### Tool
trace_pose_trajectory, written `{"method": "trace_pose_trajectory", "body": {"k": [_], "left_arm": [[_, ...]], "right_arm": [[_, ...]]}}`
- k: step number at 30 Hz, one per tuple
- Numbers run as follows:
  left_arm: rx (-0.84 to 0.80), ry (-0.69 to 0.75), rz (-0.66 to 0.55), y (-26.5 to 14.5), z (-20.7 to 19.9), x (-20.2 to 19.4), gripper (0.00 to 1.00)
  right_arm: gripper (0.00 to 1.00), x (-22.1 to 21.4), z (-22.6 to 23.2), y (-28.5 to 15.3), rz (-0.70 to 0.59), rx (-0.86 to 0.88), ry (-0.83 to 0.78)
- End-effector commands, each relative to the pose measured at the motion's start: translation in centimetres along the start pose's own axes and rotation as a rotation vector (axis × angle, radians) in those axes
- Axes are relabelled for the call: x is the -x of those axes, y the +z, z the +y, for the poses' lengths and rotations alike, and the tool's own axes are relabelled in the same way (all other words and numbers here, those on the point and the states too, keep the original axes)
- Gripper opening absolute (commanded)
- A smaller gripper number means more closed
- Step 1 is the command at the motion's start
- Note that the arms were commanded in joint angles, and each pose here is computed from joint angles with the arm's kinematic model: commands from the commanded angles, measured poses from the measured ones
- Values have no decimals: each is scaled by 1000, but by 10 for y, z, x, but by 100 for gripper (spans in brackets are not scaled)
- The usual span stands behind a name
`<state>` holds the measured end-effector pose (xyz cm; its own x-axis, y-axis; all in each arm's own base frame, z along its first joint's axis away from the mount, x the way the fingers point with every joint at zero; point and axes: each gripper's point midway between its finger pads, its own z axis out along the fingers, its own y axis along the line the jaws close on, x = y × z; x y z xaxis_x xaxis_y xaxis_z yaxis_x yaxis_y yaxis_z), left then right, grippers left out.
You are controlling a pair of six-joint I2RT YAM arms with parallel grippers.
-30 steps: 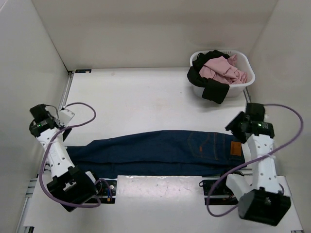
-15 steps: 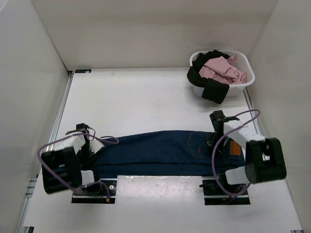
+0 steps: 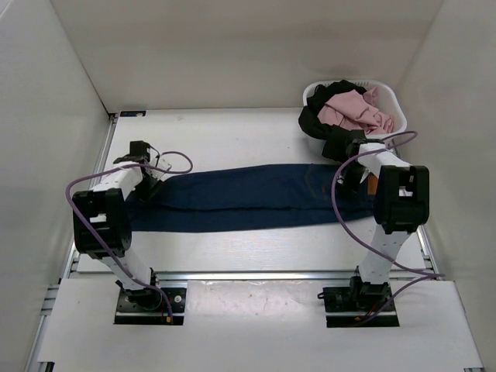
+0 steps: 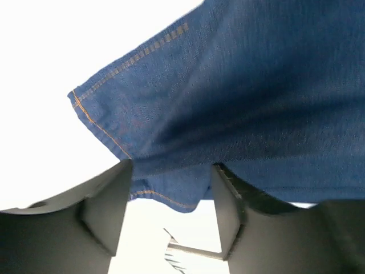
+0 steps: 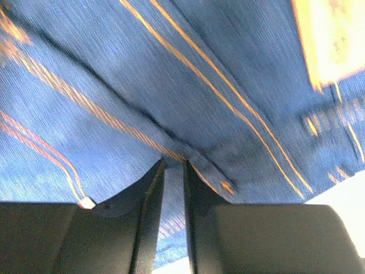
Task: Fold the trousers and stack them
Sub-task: Fold the trousers
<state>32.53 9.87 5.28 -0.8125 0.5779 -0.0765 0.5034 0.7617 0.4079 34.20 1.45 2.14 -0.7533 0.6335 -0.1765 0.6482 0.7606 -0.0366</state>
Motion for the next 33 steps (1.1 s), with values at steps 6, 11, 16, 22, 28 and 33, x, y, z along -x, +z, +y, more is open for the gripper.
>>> {"method": "trace_pose_trajectory", "body": {"k": [6,11,16,22,28,33], "left_arm": [[-66,-21,-2,-43,12,-24,84],[-50,-60,83,-30,46,-72,90],[-111,-184,95,-3,73,-103,90],[-212,-175,86,19,56,-108,89],[-293,-225,44,31,48,-98,75],[-358,-270,-6,26,41,-85,73]], "right_arm": [[44,-5,1,-44,-33,138,-94],[54,-12,-26,-73,-76,173,-47],[55,-5,-55,-70,-62,173,47],[55,4,-74,-59,-35,148,90],[55,15,-85,-51,-27,132,142],[55,23,-92,-42,-22,122,185]]}}
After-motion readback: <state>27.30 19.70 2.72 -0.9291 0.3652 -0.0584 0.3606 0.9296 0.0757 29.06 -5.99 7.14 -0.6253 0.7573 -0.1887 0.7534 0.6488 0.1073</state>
